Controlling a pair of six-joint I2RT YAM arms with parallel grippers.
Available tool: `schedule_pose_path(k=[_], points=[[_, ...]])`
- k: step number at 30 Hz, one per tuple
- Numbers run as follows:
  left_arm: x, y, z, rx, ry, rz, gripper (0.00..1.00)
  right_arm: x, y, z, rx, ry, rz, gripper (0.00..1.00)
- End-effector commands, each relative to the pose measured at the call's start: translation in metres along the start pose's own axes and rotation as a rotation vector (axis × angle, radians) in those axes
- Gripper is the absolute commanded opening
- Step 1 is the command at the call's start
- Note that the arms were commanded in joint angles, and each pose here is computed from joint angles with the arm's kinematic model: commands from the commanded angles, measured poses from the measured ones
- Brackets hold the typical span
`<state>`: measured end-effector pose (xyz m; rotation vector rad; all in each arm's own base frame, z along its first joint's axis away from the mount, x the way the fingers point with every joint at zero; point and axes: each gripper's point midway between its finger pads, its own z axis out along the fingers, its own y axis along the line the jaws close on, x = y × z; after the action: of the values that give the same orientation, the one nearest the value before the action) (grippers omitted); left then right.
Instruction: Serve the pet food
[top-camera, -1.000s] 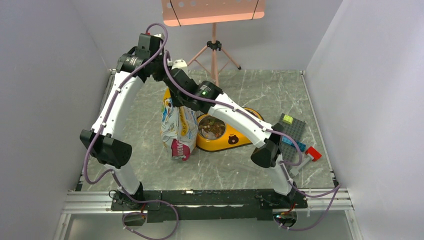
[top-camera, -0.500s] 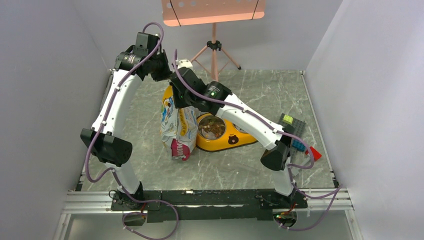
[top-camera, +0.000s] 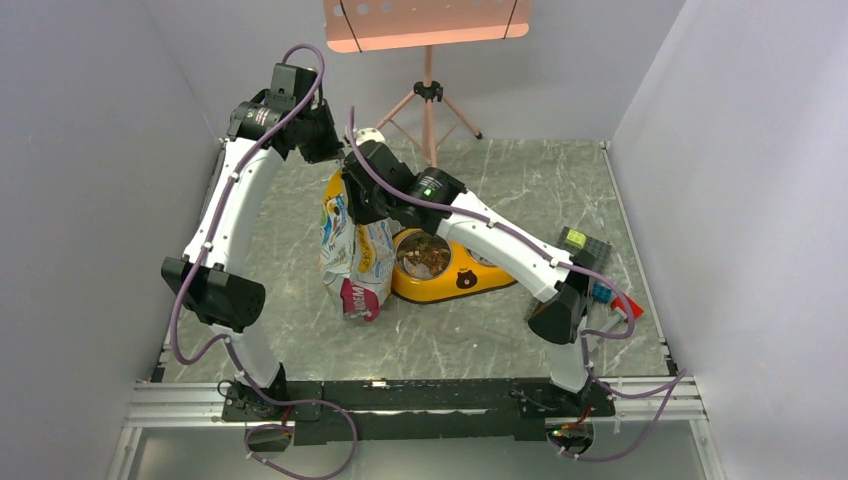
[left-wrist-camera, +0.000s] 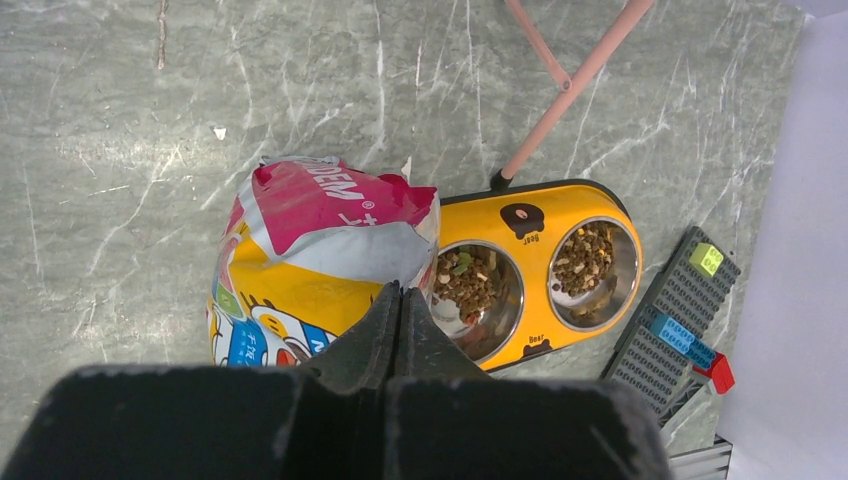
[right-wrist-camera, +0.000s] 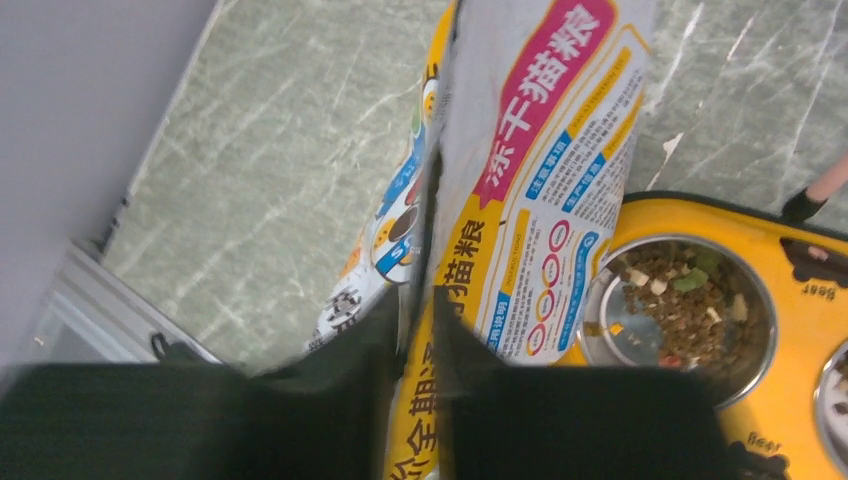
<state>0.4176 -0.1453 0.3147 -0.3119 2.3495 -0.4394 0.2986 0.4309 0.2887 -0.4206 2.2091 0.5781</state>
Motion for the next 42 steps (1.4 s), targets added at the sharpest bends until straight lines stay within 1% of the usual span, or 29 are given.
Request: schedule_pose_path(k=[1, 3, 4, 5, 8, 10, 11, 13, 16, 19, 22, 27, 29, 31, 32, 34, 35, 36, 38, 39, 40, 42], points=[[-0.037, -0.005, -0.017, 0.02, -0.154, -0.021, 0.0, 0.014, 0.012, -0.007, -0.089, 0.059, -0.016, 0.0], [-0.036, -0.007, -0.02, 0.037, -0.153, -0.01, 0.0, 0.011, 0.022, -0.014, -0.129, 0.03, -0.058, 0.0], [-0.034, -0.007, -0.022, 0.037, -0.152, -0.007, 0.07, 0.01, 0.026, -0.019, -0.14, 0.009, -0.08, 0.0], [-0.03, -0.008, -0.024, 0.046, -0.138, -0.008, 0.18, 0.012, 0.029, -0.019, -0.16, 0.012, -0.084, 0.0], [-0.013, -0.017, -0.033, 0.108, -0.111, -0.012, 0.42, 0.01, 0.028, -0.017, -0.19, 0.025, -0.068, 0.0], [-0.001, -0.023, -0.043, 0.137, -0.109, -0.006, 0.52, 0.005, 0.03, -0.02, -0.209, 0.0, -0.064, 0.0], [0.005, -0.027, -0.048, 0.149, -0.108, 0.001, 0.56, 0.002, 0.031, -0.022, -0.215, -0.009, -0.064, 0.0], [0.018, -0.034, -0.057, 0.176, -0.099, 0.012, 0.57, -0.004, 0.03, -0.025, -0.205, -0.023, -0.066, 0.0], [0.039, -0.044, -0.06, 0.199, -0.062, 0.023, 0.55, -0.009, 0.028, -0.024, -0.191, -0.028, -0.071, 0.0], [0.053, -0.04, -0.056, 0.162, -0.034, 0.036, 0.53, -0.013, 0.027, -0.026, -0.177, -0.042, -0.07, 0.0], [0.059, -0.031, -0.056, 0.11, -0.022, 0.052, 0.48, -0.013, 0.024, -0.024, -0.162, -0.039, -0.074, 0.0], [0.063, -0.021, -0.054, 0.046, -0.015, 0.098, 0.52, -0.014, 0.022, -0.028, -0.156, -0.055, -0.07, 0.0], [0.068, -0.015, -0.053, 0.017, -0.006, 0.068, 0.53, -0.015, 0.021, -0.03, -0.152, -0.06, -0.067, 0.0], [0.068, -0.016, -0.054, 0.051, -0.04, 0.032, 0.52, -0.015, 0.022, -0.033, -0.164, -0.068, -0.061, 0.0], [0.067, -0.017, -0.054, 0.081, -0.054, 0.003, 0.51, -0.015, 0.023, -0.035, -0.179, -0.072, -0.057, 0.0], [0.061, -0.014, -0.057, 0.137, -0.081, -0.071, 0.4, -0.013, 0.026, -0.038, -0.208, -0.081, -0.043, 0.0], [0.057, -0.017, -0.063, 0.189, -0.099, -0.098, 0.37, -0.013, 0.027, -0.041, -0.222, -0.088, -0.038, 0.0], [0.054, -0.015, -0.064, 0.219, -0.113, -0.129, 0.37, -0.012, 0.029, -0.041, -0.235, -0.088, -0.035, 0.0], [0.047, -0.013, -0.066, 0.263, -0.137, -0.17, 0.44, -0.012, 0.031, -0.043, -0.254, -0.093, -0.03, 0.0], [0.044, -0.012, -0.067, 0.261, -0.152, -0.165, 0.5, -0.012, 0.031, -0.043, -0.259, -0.094, -0.028, 0.0], [0.042, -0.011, -0.067, 0.254, -0.159, -0.147, 0.52, -0.012, 0.032, -0.042, -0.259, -0.093, -0.027, 0.0], [0.044, -0.01, -0.065, 0.244, -0.139, -0.118, 0.54, -0.015, 0.033, -0.041, -0.259, -0.093, -0.029, 0.0]])
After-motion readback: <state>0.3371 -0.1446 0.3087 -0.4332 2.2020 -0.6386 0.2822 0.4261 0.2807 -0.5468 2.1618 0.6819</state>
